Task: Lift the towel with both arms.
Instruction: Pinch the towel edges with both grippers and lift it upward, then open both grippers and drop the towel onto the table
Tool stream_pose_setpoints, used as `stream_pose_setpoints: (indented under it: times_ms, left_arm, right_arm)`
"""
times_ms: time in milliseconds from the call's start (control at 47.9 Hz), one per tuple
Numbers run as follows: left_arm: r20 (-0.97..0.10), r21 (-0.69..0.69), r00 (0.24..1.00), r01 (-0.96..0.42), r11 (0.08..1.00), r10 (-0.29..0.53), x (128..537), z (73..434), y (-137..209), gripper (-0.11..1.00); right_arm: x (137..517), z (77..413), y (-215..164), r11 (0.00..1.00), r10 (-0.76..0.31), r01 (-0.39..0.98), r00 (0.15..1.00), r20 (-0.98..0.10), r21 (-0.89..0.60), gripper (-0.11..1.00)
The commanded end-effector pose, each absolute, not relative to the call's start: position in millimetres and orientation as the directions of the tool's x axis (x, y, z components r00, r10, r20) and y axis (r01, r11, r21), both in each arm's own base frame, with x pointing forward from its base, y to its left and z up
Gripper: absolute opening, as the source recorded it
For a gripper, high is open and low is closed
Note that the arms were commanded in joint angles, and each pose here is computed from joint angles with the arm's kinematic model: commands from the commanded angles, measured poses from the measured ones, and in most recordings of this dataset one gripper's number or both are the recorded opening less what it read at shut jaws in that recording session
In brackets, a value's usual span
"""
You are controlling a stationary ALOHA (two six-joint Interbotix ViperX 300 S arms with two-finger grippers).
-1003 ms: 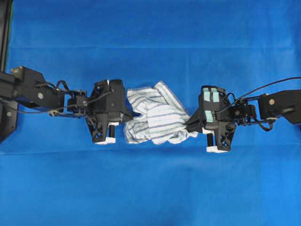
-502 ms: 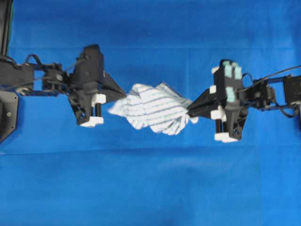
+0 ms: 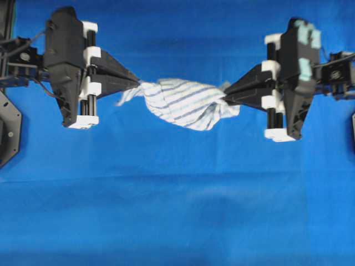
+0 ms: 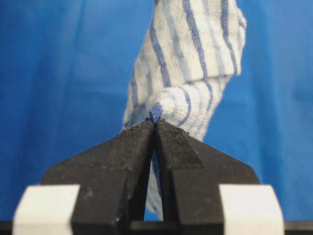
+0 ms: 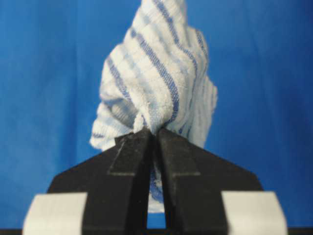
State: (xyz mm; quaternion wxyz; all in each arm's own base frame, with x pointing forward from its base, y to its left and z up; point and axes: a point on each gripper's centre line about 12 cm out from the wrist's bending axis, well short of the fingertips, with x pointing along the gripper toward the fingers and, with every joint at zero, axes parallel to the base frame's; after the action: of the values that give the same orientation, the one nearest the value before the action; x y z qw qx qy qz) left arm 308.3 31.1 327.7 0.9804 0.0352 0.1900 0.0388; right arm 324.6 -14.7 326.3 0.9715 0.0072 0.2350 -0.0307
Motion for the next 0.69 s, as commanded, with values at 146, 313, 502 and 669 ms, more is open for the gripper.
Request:
stream_pose_setpoints:
  times_ms: [146,313,502,669]
  left_arm:
    - [-0.33,0.116,0.94,-0.054,0.992,0.09,308.6,379.9,31.3,0.01]
    - [-0.338,0.167,0.937,-0.033,0.985,0.088,307.9,392.2,31.1,0.01]
    - [-0.33,0.174,0.94,-0.03,0.984,0.087,307.7,395.3,30.6,0.01]
    - [-0.318,0.175,0.944,-0.032,0.984,0.088,304.0,399.0,30.2,0.01]
  right_arm:
    - [320.6,386.9,-17.5,0.997,-0.076,0.072,0.925,-0.372,-0.025,0.06]
    - [319.5,403.8,-18.7,0.996,-0.087,0.077,0.926,-0.369,-0.042,0.06]
    - [319.1,405.7,-19.2,0.996,-0.092,0.08,0.924,-0.372,-0.048,0.06]
    - [318.5,407.3,-19.3,0.995,-0.093,0.078,0.927,-0.364,-0.055,0.06]
